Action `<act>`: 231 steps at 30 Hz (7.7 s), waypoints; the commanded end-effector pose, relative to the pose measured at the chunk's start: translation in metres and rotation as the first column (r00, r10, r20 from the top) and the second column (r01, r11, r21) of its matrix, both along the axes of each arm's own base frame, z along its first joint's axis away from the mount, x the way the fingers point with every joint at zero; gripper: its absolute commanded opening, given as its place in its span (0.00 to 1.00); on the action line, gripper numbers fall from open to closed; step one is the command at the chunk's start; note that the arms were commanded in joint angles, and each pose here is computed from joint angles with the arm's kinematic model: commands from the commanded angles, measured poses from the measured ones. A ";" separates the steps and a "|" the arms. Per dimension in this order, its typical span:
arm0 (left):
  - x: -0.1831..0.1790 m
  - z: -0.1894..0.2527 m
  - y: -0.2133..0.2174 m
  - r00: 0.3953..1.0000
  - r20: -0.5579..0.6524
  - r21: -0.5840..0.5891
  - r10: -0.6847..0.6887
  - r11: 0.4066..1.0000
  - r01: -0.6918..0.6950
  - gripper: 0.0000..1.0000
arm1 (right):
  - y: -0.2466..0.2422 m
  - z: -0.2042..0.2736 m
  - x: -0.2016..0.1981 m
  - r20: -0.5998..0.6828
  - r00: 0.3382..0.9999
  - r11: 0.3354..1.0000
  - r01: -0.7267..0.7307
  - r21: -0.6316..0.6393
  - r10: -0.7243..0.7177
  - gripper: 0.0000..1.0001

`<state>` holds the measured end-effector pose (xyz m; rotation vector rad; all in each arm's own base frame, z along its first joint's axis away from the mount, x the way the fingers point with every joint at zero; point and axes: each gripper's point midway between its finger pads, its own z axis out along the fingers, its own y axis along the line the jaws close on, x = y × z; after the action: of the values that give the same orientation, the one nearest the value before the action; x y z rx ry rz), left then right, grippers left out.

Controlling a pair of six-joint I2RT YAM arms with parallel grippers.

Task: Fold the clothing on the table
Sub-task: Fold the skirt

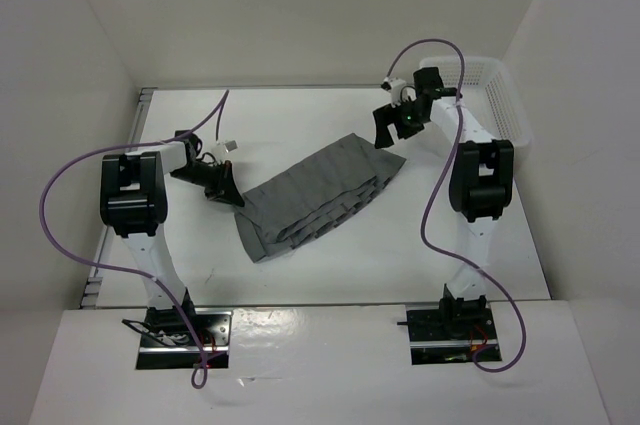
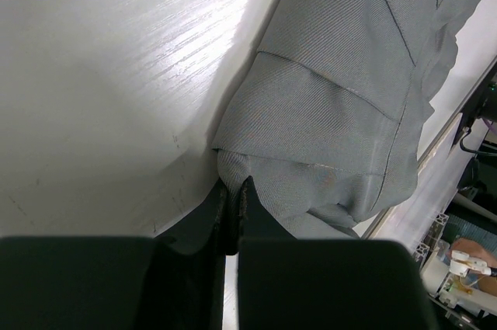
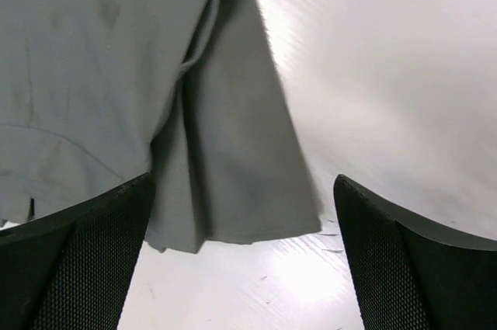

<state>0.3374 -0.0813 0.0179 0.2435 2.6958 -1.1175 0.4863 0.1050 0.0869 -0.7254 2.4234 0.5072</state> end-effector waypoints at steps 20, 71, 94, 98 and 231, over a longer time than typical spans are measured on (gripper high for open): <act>-0.006 -0.009 0.012 0.999 0.006 0.065 -0.038 0.997 0.038 0.00 | -0.003 -0.057 -0.020 -0.253 0.966 0.985 -0.019 0.169 0.062 0.99; 0.006 0.000 0.002 0.997 0.031 0.057 -0.065 0.996 0.063 0.00 | 0.046 -0.020 -0.027 -0.252 0.962 0.986 -0.063 0.156 0.101 0.00; 0.027 0.002 -0.015 0.998 0.019 -0.037 -0.060 0.997 0.061 0.00 | 0.188 0.083 -0.111 0.119 0.940 0.899 -0.262 -0.352 0.321 0.00; 0.025 0.003 -0.015 0.998 0.019 -0.037 -0.060 0.997 0.061 0.00 | 0.213 0.072 -0.130 0.093 0.915 0.868 -0.335 -0.367 0.393 0.00; 0.019 0.279 0.031 0.837 0.546 0.126 -0.014 0.990 -0.065 0.92 | 0.049 0.140 -0.193 -0.074 0.935 0.901 -0.310 0.302 0.346 0.94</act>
<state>0.3613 -0.0820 0.2882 0.6861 2.1840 -0.8673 0.2981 0.1211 0.2216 -0.8863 2.3598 0.7773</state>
